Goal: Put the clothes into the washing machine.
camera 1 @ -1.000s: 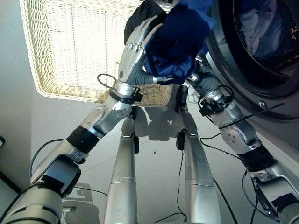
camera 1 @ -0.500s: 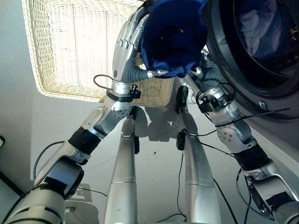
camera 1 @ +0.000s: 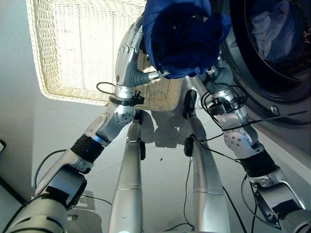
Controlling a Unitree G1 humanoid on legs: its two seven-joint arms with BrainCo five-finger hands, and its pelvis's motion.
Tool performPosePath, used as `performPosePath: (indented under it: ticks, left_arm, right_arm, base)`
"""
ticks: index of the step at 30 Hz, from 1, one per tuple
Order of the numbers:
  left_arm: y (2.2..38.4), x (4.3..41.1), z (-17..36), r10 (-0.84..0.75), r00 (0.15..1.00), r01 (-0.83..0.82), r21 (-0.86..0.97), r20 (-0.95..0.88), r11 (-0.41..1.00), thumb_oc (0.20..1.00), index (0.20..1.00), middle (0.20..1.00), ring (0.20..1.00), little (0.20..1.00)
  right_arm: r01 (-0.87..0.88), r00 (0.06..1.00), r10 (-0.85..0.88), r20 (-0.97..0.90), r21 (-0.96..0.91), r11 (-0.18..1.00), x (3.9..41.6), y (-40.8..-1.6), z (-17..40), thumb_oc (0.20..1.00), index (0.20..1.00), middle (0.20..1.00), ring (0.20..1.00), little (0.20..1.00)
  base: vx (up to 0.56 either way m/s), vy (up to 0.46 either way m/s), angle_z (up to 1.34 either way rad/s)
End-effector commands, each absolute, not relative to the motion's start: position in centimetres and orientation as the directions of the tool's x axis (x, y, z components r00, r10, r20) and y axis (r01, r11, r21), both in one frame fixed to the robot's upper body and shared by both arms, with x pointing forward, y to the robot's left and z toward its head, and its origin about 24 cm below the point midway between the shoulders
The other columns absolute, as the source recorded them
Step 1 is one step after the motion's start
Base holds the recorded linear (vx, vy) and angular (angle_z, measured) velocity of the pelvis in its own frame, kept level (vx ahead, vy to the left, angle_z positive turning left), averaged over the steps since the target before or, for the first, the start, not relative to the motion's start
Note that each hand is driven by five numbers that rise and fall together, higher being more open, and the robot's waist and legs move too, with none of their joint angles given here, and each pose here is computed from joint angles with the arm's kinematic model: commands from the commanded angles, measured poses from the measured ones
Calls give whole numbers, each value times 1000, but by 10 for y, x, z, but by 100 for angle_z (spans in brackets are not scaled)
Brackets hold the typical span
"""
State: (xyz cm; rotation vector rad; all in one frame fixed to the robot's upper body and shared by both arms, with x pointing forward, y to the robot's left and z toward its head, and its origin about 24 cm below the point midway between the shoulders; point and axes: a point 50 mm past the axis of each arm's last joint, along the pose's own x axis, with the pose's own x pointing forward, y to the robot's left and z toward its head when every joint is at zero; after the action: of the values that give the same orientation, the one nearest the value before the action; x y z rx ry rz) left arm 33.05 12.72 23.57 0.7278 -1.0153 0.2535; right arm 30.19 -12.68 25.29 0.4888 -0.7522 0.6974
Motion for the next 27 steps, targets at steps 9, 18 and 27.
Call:
performPosePath:
  ticks: [9,18,27]
  left_arm:
    - [145,326,243,-2,487,-532,298,873,793,1000,1000,1000,1000,1000]
    - [158,308,253,285,252,-521,-118,925,845,1000,1000,1000,1000,1000]
    - [178,321,251,403,291,-608,-158,868,778,1000,1000,1000,1000,1000]
  right_arm:
    - [-824,244,318,916,23,567,265,-132,294,200,200,200,200,200]
    - [-821,262,297,918,51,569,268,-129,294,200,200,200,200,200]
    - [-801,339,248,907,140,582,278,-130,296,200,200,200,200,200]
  base:
    - [3,-3,4]
    - [0,0,0]
    - [0,0,0]
